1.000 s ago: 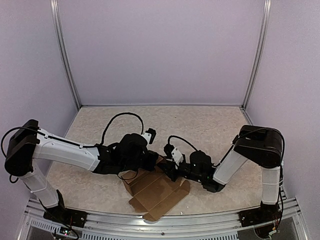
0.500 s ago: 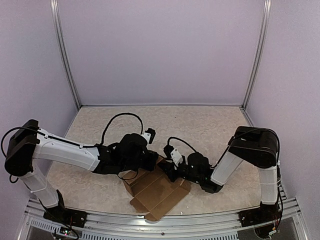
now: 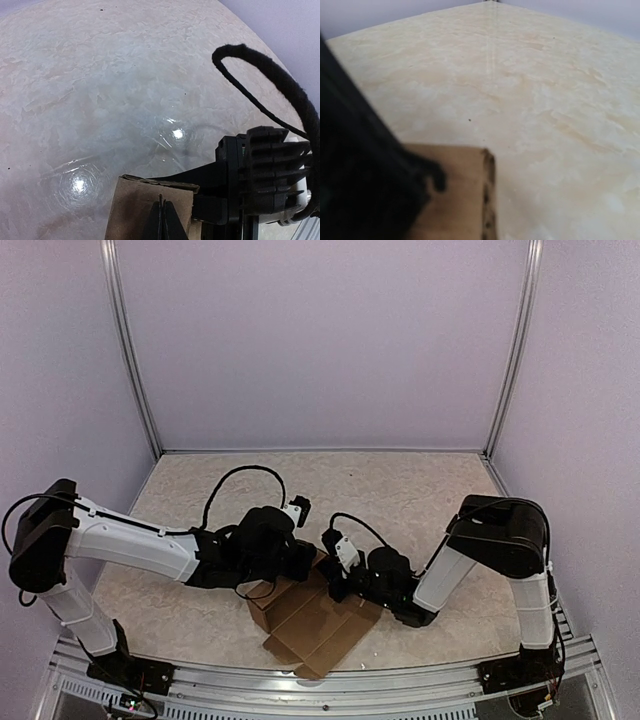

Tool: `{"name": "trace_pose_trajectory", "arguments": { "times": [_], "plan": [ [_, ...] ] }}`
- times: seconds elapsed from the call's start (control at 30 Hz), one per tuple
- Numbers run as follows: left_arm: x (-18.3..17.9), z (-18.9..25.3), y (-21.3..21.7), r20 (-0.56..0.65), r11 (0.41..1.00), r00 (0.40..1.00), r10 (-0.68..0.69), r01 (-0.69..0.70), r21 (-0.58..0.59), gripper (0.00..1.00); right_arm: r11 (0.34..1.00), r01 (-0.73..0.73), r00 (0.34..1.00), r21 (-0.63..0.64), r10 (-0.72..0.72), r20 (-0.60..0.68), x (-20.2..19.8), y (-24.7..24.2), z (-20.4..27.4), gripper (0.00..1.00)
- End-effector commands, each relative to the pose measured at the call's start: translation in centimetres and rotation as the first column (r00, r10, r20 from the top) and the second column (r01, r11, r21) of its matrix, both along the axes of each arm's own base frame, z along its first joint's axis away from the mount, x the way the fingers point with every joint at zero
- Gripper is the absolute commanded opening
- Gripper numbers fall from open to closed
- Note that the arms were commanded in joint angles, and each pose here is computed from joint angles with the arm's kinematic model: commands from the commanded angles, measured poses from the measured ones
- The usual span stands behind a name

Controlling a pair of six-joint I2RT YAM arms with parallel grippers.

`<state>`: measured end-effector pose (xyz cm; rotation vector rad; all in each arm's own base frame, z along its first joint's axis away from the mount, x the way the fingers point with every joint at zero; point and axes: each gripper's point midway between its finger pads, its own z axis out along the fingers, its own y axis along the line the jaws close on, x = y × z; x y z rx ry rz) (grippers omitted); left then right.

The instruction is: Fold the paper box

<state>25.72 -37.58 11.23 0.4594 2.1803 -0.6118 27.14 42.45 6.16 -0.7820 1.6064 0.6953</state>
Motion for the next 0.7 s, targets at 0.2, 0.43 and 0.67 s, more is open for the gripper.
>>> {"name": "trace_pose_trajectory", "arguments": {
  "times": [0.2, 0.43, 0.67],
  "plan": [
    [0.6, 5.8, 3.5, 0.085, 0.992, 0.990, 0.113, -0.107, -0.072, 0.32, 1.000, -0.012, 0.999, -0.006, 0.012, 0.032, -0.9, 0.0, -0.1, 0.00],
    [1.9, 6.6, 8.6, 0.094, 0.971, 0.968, 0.231, -0.224, -0.084, 0.29, 0.995, -0.100, 0.994, 0.001, 0.100, 0.045, -2.2, 0.8, 0.3, 0.00],
    [2.0, 2.2, 9.5, -0.071, 0.967, 0.979, 0.194, -0.202, -0.153, 0.09, 0.992, -0.129, 0.991, -0.009, 0.129, 0.046, -2.6, 1.0, 0.4, 0.00]
  ]
}}
